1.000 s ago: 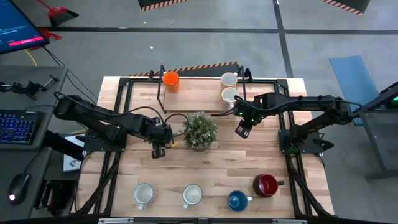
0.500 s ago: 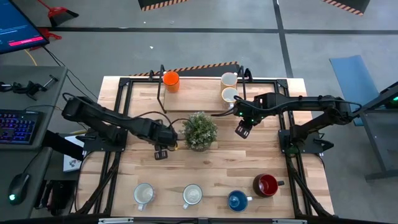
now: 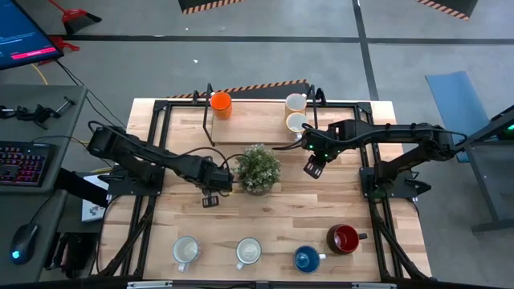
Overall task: Place coffee mugs
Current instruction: Put the green mug on the shelf, then put the red mug on the shelf
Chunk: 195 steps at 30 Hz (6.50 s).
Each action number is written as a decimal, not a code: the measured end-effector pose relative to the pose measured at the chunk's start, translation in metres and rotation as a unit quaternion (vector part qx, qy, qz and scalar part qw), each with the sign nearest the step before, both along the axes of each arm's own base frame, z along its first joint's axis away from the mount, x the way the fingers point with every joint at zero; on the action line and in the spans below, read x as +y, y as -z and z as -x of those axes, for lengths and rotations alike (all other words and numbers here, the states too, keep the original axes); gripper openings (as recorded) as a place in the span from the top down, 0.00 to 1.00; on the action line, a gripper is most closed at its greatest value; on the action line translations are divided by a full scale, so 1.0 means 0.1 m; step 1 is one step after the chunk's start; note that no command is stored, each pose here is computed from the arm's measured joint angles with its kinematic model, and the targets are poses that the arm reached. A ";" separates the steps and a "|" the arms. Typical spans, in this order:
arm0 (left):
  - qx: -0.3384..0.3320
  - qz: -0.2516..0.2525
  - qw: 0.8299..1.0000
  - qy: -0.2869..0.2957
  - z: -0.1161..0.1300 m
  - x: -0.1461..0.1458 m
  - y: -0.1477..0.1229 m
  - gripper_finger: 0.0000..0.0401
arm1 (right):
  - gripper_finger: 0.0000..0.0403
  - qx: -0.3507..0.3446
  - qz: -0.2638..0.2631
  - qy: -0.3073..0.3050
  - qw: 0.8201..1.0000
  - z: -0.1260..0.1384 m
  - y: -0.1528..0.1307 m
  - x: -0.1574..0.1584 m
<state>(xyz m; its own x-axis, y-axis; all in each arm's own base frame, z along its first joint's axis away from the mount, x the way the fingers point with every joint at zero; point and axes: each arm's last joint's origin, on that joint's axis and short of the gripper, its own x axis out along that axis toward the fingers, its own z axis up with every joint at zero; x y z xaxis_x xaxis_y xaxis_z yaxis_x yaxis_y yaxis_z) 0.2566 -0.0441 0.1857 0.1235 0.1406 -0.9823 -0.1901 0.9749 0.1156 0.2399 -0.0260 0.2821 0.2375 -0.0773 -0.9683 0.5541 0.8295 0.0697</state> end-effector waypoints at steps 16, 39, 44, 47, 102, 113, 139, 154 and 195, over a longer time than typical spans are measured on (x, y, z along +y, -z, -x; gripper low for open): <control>-0.173 -0.017 0.983 -0.053 0.31 0.20 -1.23 0.99 | 0.70 -0.004 0.013 0.003 1.000 -0.01 0.00 -0.01; -0.211 -0.062 0.975 -0.031 -0.57 1.94 -1.39 0.99 | 0.70 -0.021 0.009 0.002 1.000 -0.04 -0.01 -0.01; -0.179 -0.056 0.982 -0.031 -0.79 2.19 -1.20 0.99 | 0.70 -0.022 0.003 0.000 1.000 -0.04 -0.01 -0.01; -0.148 -0.042 0.988 -0.034 -0.87 2.26 -1.13 0.99 | 0.70 -0.020 0.003 0.000 1.000 -0.04 -0.01 -0.01; 0.053 -0.036 0.996 -0.061 -0.72 1.86 -0.58 0.86 | 0.70 -0.020 -0.008 0.003 1.000 -0.04 -0.01 0.06; 0.041 -0.044 0.996 -0.066 -0.66 1.87 -0.68 0.85 | 0.70 -0.020 -0.009 -0.014 1.000 -0.05 -0.01 0.14; -0.083 0.091 0.990 -0.074 0.57 0.58 -2.00 0.85 | 0.70 -0.019 -0.037 -0.025 0.999 -0.04 -0.01 0.16; -0.030 0.213 0.974 -0.065 0.63 -0.58 -1.41 0.85 | 0.70 -0.010 -0.037 -0.041 0.998 -0.03 0.00 0.16; 0.005 0.142 0.990 -0.023 0.67 -1.57 -0.66 0.85 | 0.70 -0.011 0.010 -0.035 0.999 -0.03 -0.01 0.14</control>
<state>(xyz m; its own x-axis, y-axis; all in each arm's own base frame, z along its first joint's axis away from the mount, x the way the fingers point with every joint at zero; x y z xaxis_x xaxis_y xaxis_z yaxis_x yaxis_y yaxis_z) 0.1901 -0.2016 0.2513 0.1129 -0.1369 -0.9841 -0.2347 0.9588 -0.1603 0.2431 -0.0125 0.2828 0.2642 -0.0792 -0.9612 0.4932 0.8675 0.0641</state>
